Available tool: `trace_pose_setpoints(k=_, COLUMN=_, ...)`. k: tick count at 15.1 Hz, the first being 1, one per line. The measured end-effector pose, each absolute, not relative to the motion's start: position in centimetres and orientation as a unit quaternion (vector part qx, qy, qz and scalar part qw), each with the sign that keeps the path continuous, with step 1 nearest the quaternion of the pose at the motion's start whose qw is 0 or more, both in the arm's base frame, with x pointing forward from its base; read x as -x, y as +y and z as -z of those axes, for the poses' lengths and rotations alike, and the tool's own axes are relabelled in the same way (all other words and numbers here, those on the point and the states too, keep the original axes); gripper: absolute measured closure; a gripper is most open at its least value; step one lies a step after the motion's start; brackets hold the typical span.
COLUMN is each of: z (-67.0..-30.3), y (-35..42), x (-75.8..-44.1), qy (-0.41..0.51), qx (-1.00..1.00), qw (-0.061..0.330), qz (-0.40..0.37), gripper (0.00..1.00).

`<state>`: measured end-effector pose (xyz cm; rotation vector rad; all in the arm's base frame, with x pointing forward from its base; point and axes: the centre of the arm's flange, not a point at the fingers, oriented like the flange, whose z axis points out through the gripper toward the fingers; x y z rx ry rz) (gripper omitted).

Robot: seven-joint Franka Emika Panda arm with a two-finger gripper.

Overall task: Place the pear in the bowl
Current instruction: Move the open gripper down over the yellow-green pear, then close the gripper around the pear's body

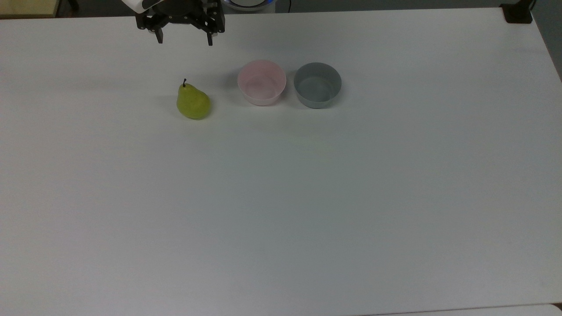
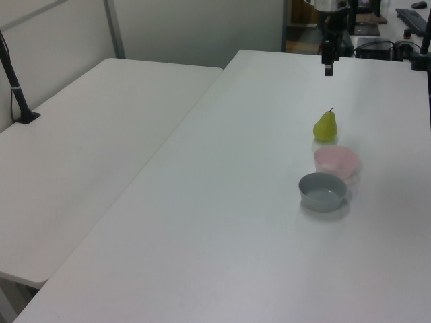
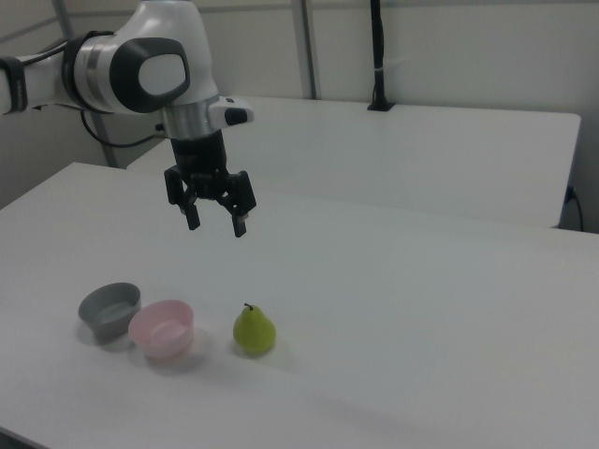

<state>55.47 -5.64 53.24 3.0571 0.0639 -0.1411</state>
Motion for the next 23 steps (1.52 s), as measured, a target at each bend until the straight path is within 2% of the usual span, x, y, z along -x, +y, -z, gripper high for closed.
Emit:
trace_pose_setpoints(k=7, z=-51.7, y=-5.3, x=-55.8, qy=0.029, qx=-0.997, qw=0.041, qz=0.062, gripper=0.0)
trace_pose_setpoints(k=17, z=-41.9, y=-5.0, x=-57.5, qy=0.075, qx=-0.988, qw=0.06, qz=0.117, gripper=0.0)
trace_pose_setpoints(k=23, z=-37.8, y=-5.3, x=-57.6, qy=0.094, qx=-0.985, qw=0.067, qz=0.127, gripper=0.0)
